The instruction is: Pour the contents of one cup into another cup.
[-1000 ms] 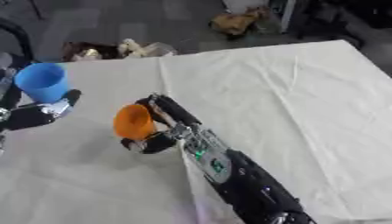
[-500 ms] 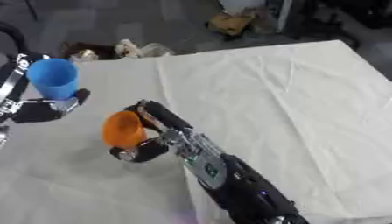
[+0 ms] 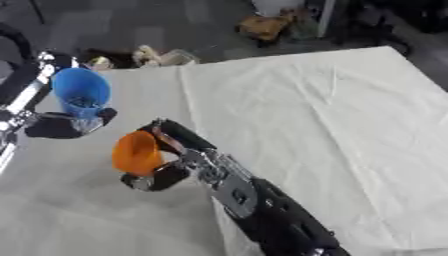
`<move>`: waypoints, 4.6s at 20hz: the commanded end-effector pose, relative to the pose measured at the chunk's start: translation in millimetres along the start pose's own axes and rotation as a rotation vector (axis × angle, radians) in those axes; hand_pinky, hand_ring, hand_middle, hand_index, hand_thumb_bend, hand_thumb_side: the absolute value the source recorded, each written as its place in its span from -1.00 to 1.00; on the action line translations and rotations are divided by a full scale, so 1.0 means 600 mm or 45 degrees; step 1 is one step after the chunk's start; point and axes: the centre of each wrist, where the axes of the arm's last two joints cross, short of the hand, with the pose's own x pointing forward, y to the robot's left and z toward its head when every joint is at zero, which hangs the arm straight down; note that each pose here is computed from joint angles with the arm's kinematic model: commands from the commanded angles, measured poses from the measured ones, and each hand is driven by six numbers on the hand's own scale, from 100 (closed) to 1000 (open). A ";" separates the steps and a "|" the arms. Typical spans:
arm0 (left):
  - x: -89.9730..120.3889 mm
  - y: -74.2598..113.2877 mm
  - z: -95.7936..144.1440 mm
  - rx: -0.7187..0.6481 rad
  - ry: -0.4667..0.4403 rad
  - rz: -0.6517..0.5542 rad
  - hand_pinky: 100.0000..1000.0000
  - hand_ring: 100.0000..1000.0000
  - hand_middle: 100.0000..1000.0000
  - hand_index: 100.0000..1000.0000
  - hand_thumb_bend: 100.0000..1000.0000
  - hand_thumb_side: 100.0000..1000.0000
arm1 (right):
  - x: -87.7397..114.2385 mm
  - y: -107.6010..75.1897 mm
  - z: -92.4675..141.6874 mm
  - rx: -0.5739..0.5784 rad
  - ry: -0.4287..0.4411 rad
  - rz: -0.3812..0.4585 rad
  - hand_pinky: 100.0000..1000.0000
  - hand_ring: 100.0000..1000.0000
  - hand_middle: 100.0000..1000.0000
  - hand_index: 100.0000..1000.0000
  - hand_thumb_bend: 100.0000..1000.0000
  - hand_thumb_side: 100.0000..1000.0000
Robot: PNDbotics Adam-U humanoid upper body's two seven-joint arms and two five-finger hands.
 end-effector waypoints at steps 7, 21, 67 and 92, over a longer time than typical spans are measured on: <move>0.031 0.050 -0.006 -0.013 -0.219 -0.370 0.20 -0.17 -1.00 -0.36 -0.92 -1.00 | 0.006 -0.010 -0.007 -0.021 -0.021 0.000 0.37 0.26 -0.91 -0.76 -1.00 -0.84; 0.039 0.048 -0.010 -0.077 -0.328 -0.592 0.22 -0.32 -0.98 -0.35 -0.76 -1.00 | 0.007 -0.010 -0.009 -0.017 -0.024 -0.001 0.38 0.26 -0.91 -0.76 -1.00 -0.85; 0.060 0.037 -0.031 -0.172 -0.427 -1.001 0.26 -0.29 -0.99 -0.34 -0.45 -1.00 | 0.012 -0.009 -0.011 -0.016 -0.021 -0.013 0.37 0.26 -0.88 -0.77 -1.00 -0.90; 0.073 0.041 -0.036 -0.179 -0.513 -1.206 0.30 -0.28 -0.96 -0.33 -0.29 -1.00 | 0.012 -0.009 -0.011 -0.013 -0.018 -0.010 0.38 0.26 -0.87 -0.77 -1.00 -0.91</move>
